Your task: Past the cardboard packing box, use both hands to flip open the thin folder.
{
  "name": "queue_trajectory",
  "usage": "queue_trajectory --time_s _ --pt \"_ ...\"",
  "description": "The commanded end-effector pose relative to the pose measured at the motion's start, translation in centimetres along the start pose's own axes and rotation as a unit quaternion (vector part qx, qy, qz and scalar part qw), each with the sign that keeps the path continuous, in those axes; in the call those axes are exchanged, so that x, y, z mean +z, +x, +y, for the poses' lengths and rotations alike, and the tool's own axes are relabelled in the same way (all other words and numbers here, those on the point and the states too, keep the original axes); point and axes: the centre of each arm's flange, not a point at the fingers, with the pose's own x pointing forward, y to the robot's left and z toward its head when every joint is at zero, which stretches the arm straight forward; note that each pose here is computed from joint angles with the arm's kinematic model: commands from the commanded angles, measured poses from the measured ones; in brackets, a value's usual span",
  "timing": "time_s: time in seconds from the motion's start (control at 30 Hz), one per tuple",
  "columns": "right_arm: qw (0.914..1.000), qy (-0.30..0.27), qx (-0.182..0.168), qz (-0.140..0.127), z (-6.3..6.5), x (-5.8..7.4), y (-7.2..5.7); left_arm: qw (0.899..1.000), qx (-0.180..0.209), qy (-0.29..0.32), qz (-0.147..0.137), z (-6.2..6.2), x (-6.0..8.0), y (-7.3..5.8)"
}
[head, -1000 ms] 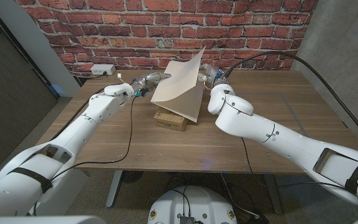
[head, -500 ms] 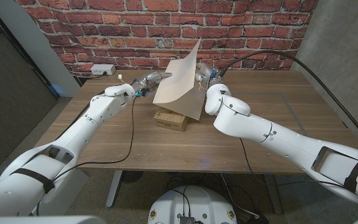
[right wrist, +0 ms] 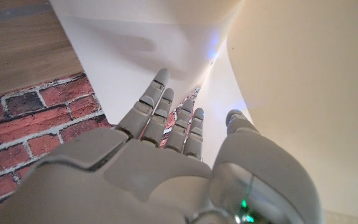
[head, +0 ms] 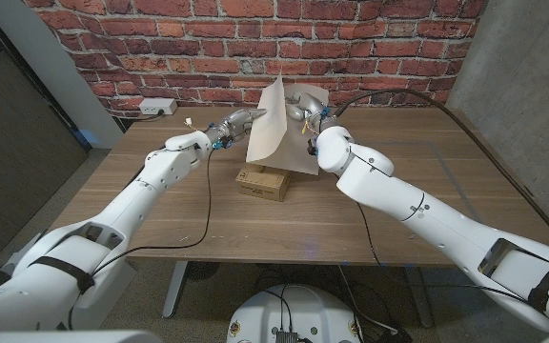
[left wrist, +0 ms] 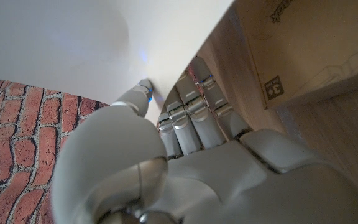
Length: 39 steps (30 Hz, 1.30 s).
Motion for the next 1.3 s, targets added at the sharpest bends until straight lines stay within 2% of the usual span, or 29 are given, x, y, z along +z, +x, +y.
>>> queue_trajectory --time_s 0.03,0.37,0.63,0.9,1.1,1.3 --pt "0.9950 0.079 0.049 -0.037 -0.8 2.3 1.5 0.998 -0.009 -0.051 -0.019 -0.5 -1.1 0.9" --pt "0.9906 0.115 0.064 -0.038 -1.7 5.1 2.9 0.995 -0.012 -0.087 -0.036 -0.8 -2.0 1.8" --pt "0.9880 0.136 0.071 -0.012 -1.5 6.5 3.8 0.991 -0.008 -0.125 -0.045 -1.3 -2.9 2.3" --pt "0.9854 0.143 0.090 -0.018 -1.2 8.1 5.0 0.987 -0.029 -0.152 -0.050 -2.0 -3.5 2.9" --pt "0.9836 0.149 0.098 -0.024 -1.2 8.7 6.0 0.978 -0.054 -0.192 -0.054 -2.8 -4.2 3.3" --pt "0.9824 0.154 0.102 -0.025 -1.2 9.4 6.6 0.966 -0.083 -0.239 -0.060 -3.9 -5.0 4.0"
